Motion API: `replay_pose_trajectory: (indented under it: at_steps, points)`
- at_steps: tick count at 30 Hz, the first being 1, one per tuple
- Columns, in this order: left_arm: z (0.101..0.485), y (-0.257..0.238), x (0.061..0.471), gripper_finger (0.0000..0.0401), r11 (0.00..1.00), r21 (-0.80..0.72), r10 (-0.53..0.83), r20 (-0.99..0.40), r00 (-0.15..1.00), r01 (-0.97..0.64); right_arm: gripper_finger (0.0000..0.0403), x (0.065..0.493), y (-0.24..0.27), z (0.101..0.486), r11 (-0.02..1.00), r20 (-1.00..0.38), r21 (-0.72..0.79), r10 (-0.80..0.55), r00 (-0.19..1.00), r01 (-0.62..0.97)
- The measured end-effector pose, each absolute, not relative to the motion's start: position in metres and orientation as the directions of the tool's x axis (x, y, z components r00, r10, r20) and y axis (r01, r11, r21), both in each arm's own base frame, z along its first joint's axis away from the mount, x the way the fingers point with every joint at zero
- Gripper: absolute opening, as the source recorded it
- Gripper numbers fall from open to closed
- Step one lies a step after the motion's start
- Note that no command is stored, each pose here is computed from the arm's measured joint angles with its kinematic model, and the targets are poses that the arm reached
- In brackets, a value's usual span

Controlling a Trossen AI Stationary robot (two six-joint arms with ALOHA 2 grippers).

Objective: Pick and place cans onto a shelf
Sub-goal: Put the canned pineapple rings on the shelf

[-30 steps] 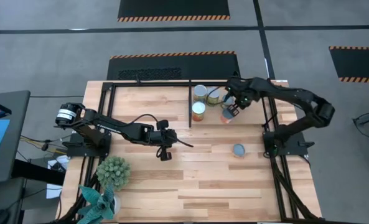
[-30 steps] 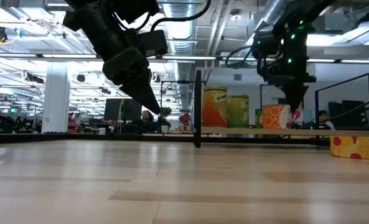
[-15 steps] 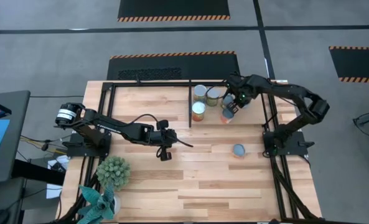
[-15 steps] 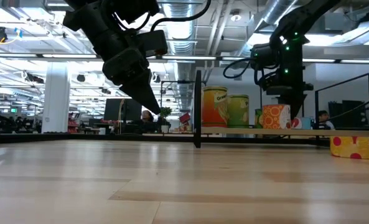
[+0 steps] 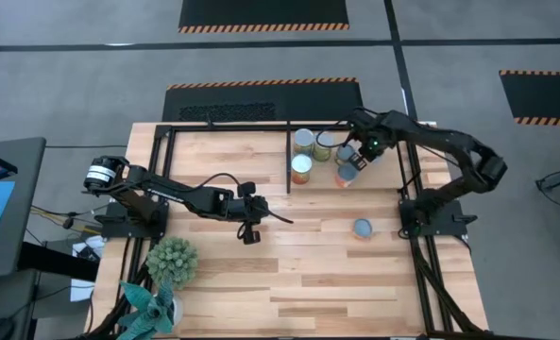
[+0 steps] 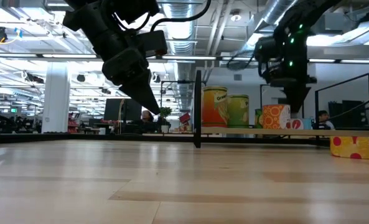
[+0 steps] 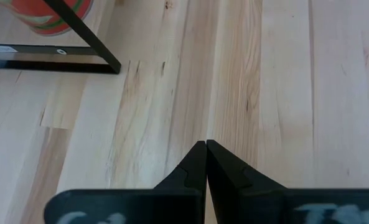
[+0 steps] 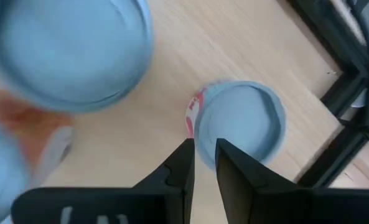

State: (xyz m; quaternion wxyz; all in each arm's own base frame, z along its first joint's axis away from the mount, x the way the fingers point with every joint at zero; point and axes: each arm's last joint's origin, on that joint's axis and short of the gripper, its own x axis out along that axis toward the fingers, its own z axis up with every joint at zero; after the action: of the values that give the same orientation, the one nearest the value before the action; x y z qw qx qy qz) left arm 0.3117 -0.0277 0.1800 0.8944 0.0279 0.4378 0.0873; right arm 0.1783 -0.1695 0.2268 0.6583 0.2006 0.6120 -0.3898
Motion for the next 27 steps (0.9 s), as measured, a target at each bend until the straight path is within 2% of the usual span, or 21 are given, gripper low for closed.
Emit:
replay_pose_trajectory:
  at_steps: [4, 10, 17, 22, 27]
  points:
    - [0.18, -0.028, 0.311, 0.0, 0.983, 0.127, 0.181, -0.781, 0.598, -0.131, 0.0088, 0.173, -0.154, 0.25, 0.594, -0.958, -0.178, -0.286, 0.0, 0.785]
    - [0.18, -0.028, 0.311, 0.0, 0.983, 0.127, 0.181, -0.782, 0.597, -0.131, 0.0087, 0.17, -0.099, 0.274, 0.637, -0.981, 0.019, -0.138, 0.138, 0.77]
    - [0.179, -0.028, 0.31, 0.0, 0.983, 0.129, 0.182, -0.788, 0.588, -0.13, 0.0087, 0.185, -0.018, 0.265, 0.72, -0.967, 0.11, -0.083, 0.242, 0.686]
    - [0.179, -0.028, 0.31, 0.0, 0.983, 0.128, 0.182, -0.788, 0.588, -0.132, 0.0087, 0.183, 0.031, 0.251, 0.744, -0.95, 0.079, -0.145, 0.276, 0.663]
    - [0.179, -0.028, 0.31, 0.0, 0.983, 0.127, 0.182, -0.788, 0.588, -0.134, 0.0087, 0.176, 0.063, 0.237, 0.724, -0.928, 0.026, -0.239, 0.286, 0.689]
